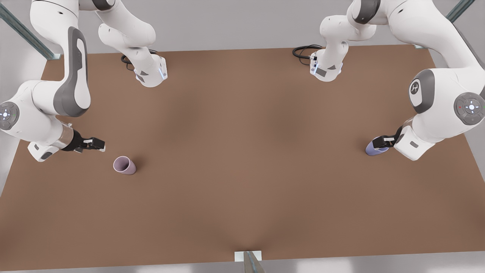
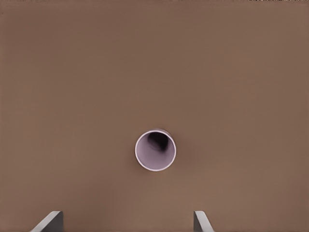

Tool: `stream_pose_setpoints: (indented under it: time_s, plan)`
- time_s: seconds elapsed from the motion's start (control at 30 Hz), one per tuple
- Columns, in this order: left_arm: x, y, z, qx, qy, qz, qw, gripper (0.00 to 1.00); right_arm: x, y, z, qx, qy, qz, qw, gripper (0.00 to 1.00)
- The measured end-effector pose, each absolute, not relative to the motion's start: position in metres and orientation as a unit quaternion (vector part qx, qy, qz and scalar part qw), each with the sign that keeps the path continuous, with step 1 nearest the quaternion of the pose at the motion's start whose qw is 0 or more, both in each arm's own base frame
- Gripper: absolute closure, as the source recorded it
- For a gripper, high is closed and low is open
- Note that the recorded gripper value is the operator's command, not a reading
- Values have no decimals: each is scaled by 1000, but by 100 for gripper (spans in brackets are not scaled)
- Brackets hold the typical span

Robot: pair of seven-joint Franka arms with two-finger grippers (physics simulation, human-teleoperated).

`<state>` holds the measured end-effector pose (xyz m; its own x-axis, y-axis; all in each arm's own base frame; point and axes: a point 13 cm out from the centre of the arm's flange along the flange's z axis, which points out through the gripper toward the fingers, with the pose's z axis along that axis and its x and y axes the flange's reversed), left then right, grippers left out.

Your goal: Stack the cups, with the pink cup at the bottom and the purple cup at the top

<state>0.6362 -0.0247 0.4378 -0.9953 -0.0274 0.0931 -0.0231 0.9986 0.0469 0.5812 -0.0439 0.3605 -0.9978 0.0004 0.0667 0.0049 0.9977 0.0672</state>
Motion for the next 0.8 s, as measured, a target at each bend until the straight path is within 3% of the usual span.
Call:
stream_pose_setpoints:
  time_s: [0.1,0.37,0.53,0.67,0.8]
  plan:
    - [637,-23,434,13,-998,-25,48,0,581,-43,348,2,-999,-33,39,0]
    - [640,-21,425,15,-998,-25,53,0,569,-74,234,-4,-995,-31,94,0]
    - [641,-21,419,16,-998,-26,57,0,570,-70,187,14,-996,-25,87,0]
    - [642,-20,412,17,-998,-26,62,0,551,-72,136,19,-996,-21,88,0]
    - [642,-16,409,20,-997,-27,65,0,555,-75,115,25,-997,-15,69,0]
